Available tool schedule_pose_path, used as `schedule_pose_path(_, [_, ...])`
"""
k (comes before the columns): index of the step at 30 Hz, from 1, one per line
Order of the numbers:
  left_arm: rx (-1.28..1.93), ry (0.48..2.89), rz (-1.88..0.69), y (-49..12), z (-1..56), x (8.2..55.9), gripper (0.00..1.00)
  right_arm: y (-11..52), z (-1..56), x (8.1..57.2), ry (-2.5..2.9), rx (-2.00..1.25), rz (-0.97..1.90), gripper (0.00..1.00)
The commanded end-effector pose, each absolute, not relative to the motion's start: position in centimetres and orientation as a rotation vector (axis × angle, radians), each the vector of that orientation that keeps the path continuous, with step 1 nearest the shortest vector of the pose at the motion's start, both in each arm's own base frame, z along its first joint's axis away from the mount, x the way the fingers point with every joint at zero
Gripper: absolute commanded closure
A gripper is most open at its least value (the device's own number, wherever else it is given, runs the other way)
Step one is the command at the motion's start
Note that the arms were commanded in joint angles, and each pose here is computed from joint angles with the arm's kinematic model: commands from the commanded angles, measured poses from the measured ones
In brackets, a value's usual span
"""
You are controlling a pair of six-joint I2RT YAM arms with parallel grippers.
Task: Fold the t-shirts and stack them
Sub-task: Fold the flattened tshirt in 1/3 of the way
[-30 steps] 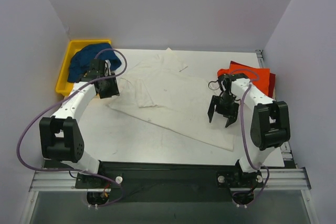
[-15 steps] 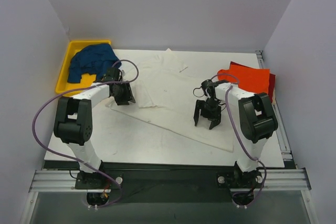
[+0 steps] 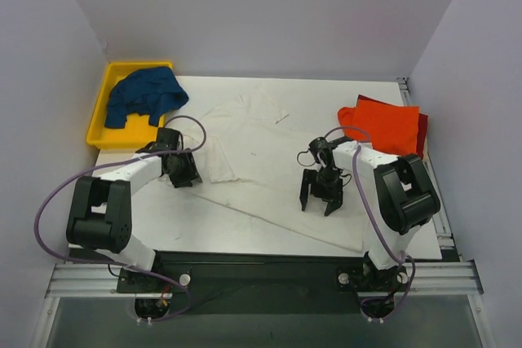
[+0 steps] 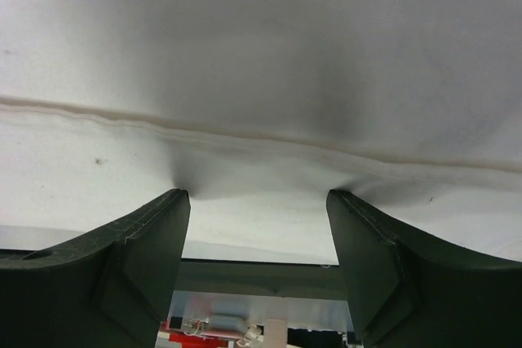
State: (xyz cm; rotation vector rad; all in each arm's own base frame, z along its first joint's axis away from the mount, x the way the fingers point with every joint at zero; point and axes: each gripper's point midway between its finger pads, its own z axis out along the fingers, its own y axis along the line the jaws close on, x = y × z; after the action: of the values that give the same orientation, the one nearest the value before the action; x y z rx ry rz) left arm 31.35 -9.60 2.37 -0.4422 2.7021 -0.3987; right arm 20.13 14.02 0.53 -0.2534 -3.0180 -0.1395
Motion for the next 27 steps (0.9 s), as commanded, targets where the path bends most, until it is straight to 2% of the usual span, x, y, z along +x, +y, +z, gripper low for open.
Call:
schedule_pose_path(1, [-0.548, 2.714, -0.274, -7.5, 2.6, 28.3, 0.50, 12.3, -1.5, 16.1, -2.914, -0.277, -0.006, 0.30])
schedule_pose_path(7, [-0.616, 2.697, -0.238, -6.4, 2.9, 24.1, 0.49, 12.5, -1.3, 14.1, -2.908, -0.244, 0.003, 0.30])
schedule_pose_path(11, [-0.603, 2.648, -0.240, -6.2, 4.3, 23.2, 0.49, 13.2, -0.8, 14.0, -2.935, -0.210, -0.014, 0.30])
schedule_pose_path(18, [-0.501, 2.519, -0.402, -9.2, 8.4, 24.9, 0.49, 14.2, 2.2, 15.3, -3.015, -0.200, -0.091, 0.30])
schedule_pose_path(27, [-0.382, 2.561, -0.439, -13.3, 7.7, 27.5, 0.45, 15.3, 5.4, 16.9, -3.098, -0.231, -0.191, 0.30])
